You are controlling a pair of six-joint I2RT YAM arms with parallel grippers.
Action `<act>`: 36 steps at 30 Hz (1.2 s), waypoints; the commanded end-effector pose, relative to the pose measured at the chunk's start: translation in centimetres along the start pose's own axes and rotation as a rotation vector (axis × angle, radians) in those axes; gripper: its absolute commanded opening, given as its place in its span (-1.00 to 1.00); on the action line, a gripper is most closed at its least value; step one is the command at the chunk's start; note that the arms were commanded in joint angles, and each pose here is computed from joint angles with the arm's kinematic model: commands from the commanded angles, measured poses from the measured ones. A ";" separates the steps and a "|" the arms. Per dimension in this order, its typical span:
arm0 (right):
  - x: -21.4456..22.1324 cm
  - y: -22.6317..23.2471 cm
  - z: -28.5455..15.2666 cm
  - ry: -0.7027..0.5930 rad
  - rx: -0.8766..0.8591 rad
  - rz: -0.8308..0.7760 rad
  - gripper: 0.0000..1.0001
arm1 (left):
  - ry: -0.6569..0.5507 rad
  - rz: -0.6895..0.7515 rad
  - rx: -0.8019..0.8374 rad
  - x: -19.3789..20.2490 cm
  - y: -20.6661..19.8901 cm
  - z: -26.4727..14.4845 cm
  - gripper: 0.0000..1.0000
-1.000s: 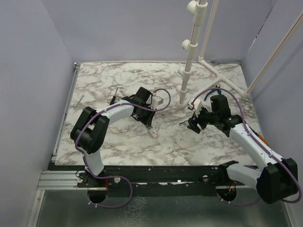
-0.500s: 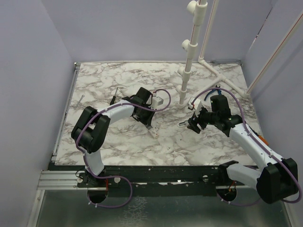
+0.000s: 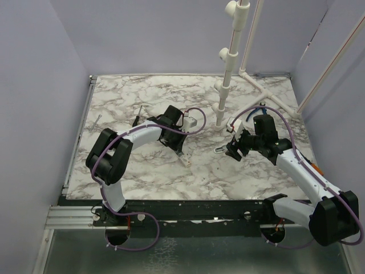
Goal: Load the staples into the stapler
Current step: Pick up the staple from the staple box.
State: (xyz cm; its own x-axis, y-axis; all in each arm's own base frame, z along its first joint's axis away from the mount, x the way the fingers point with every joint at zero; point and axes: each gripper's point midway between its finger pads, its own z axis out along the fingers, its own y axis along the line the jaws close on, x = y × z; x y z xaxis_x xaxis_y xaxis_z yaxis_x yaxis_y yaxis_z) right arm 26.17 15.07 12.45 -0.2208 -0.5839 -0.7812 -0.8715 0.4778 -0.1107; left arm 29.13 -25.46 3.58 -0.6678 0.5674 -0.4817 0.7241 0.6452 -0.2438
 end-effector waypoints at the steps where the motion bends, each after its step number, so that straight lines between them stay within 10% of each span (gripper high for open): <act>1: -0.6 0.0 -0.3 -0.006 -0.016 -0.008 0.46 | -0.048 0.044 0.018 -1.5 -0.6 -1.2 -1.00; 18: -0.6 0.1 -0.3 -0.007 -0.023 -0.006 0.47 | -0.095 0.116 0.055 -1.8 -1.8 -2.9 -1.00; 36: -11.0 0.1 -2.9 -0.349 -0.085 -0.185 0.48 | -0.452 -0.015 0.660 -12.4 -13.5 -12.4 -1.00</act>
State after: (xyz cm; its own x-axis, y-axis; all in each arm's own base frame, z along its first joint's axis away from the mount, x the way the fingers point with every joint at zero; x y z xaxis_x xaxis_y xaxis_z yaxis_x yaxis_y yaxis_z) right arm 26.48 18.09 17.87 -0.0653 -0.4791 -0.8753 -0.9184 0.3719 -0.1351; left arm 25.77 -31.78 14.50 -0.6187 0.3824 -0.6862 0.7852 0.3283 -0.5251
